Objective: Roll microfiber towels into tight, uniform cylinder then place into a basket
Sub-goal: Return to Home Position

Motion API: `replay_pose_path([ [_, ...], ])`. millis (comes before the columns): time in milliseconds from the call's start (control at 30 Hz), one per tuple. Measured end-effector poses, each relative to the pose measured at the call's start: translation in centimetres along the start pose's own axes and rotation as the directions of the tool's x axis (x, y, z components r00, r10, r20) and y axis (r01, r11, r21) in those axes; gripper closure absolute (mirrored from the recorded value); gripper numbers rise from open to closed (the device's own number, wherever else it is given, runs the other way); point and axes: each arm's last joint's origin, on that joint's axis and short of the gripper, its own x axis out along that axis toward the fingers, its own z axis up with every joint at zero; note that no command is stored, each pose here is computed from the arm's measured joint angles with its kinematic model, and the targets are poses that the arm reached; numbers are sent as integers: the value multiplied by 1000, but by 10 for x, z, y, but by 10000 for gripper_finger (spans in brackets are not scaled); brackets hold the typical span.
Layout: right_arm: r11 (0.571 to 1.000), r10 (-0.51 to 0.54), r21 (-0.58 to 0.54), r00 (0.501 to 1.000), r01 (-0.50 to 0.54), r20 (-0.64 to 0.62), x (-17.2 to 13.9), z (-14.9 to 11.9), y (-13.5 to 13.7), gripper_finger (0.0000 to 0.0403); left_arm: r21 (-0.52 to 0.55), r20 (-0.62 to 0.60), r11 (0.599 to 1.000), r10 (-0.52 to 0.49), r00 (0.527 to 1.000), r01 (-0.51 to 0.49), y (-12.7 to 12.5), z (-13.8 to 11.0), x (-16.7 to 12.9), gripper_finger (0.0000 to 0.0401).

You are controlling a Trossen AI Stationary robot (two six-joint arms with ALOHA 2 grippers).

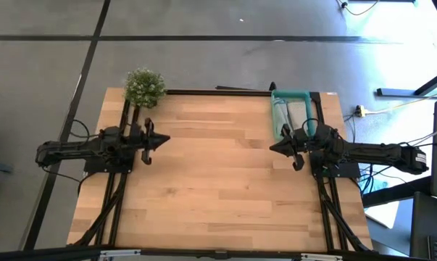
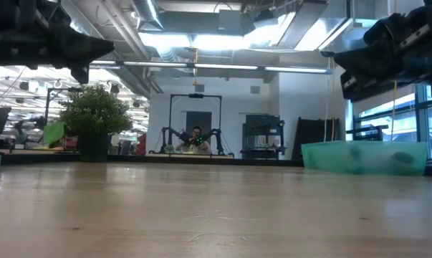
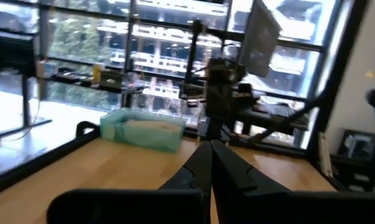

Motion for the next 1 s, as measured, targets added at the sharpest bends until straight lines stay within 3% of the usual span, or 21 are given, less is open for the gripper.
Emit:
replay_pose_path([
  [267,996,-87,-7,996,87,22,0,1,-2,397,38,-11,997,-65,998,66,-2,0,0,399],
  [400,994,-89,-56,996,90,23,0,1,-3,397,38,-11,997,-65,998,65,-2,0,0,393],
  [1000,995,-88,-52,996,89,20,0,1,-3,397,40,-12,997,-65,998,65,-2,0,0,400],
])
